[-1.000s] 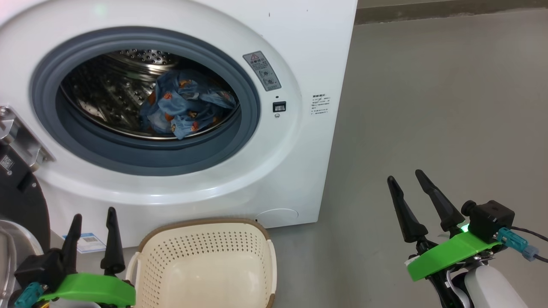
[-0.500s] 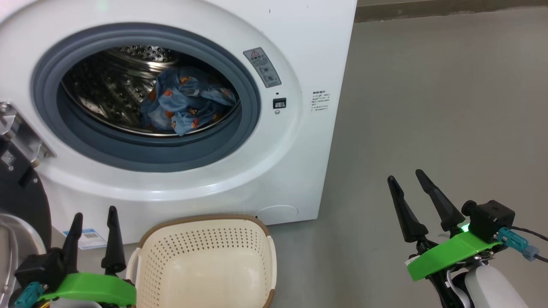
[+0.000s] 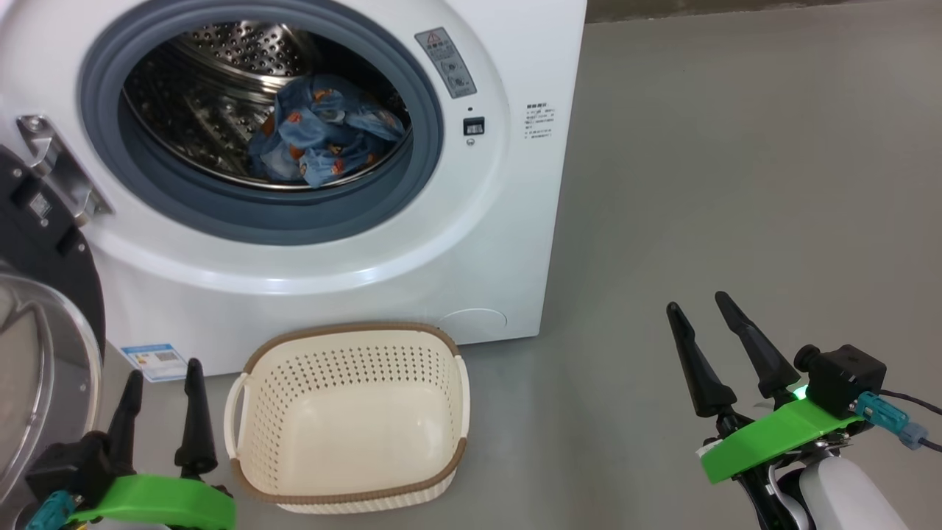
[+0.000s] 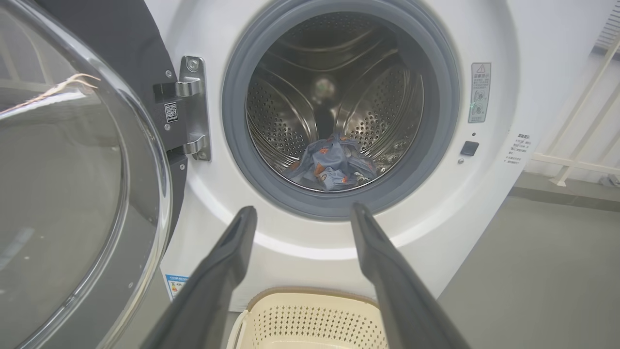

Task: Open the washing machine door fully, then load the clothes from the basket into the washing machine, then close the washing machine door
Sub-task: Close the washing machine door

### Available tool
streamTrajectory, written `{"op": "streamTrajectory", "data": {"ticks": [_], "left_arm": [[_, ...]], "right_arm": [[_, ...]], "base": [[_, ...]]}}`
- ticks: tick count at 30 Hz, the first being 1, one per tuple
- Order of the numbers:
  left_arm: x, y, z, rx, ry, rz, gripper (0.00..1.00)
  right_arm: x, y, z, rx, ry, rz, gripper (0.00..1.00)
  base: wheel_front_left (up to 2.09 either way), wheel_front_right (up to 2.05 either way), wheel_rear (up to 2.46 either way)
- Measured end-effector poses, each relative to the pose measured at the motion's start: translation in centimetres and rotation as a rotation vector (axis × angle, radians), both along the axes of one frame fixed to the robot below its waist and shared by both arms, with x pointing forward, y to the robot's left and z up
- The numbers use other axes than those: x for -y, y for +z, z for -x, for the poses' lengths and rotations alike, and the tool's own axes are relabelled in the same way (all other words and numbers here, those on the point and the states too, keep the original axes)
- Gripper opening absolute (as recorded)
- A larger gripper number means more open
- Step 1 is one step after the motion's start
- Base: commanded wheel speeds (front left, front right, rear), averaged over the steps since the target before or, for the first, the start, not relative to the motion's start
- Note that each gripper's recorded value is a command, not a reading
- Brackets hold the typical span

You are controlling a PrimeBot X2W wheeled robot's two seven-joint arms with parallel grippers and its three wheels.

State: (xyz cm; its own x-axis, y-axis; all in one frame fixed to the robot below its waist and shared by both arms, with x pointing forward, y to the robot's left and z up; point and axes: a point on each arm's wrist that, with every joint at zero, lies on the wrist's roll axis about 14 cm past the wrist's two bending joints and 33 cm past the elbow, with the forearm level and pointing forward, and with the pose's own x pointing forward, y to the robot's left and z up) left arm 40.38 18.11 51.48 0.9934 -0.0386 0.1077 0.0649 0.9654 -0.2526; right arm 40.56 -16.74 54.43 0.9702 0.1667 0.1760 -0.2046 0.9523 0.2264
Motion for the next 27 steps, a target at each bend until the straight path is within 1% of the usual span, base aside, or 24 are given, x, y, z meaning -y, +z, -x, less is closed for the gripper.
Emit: {"op": "streamTrajectory", "data": {"ticks": [5,21,27], "left_arm": [[-0.03,-0.28,0.23,-0.008,0.001,-0.001,1.00],[-0.05,-0.17,0.33,-0.005,0.003,-0.006,1.00],[-0.63,-0.05,0.76,-0.002,0.021,-0.006,1.00]], "right_arm": [[0.02,0.05,0.04,0.001,-0.001,0.000,1.00],[-0.05,0.03,0.11,0.001,0.001,-0.001,1.00],[-0.54,-0.34,0.10,-0.009,0.014,-0.002,1.00]], "base": [[-0.50,0.50,0.00],[-0.01,0.01,0.00],[0.00,0.00,0.00]]}}
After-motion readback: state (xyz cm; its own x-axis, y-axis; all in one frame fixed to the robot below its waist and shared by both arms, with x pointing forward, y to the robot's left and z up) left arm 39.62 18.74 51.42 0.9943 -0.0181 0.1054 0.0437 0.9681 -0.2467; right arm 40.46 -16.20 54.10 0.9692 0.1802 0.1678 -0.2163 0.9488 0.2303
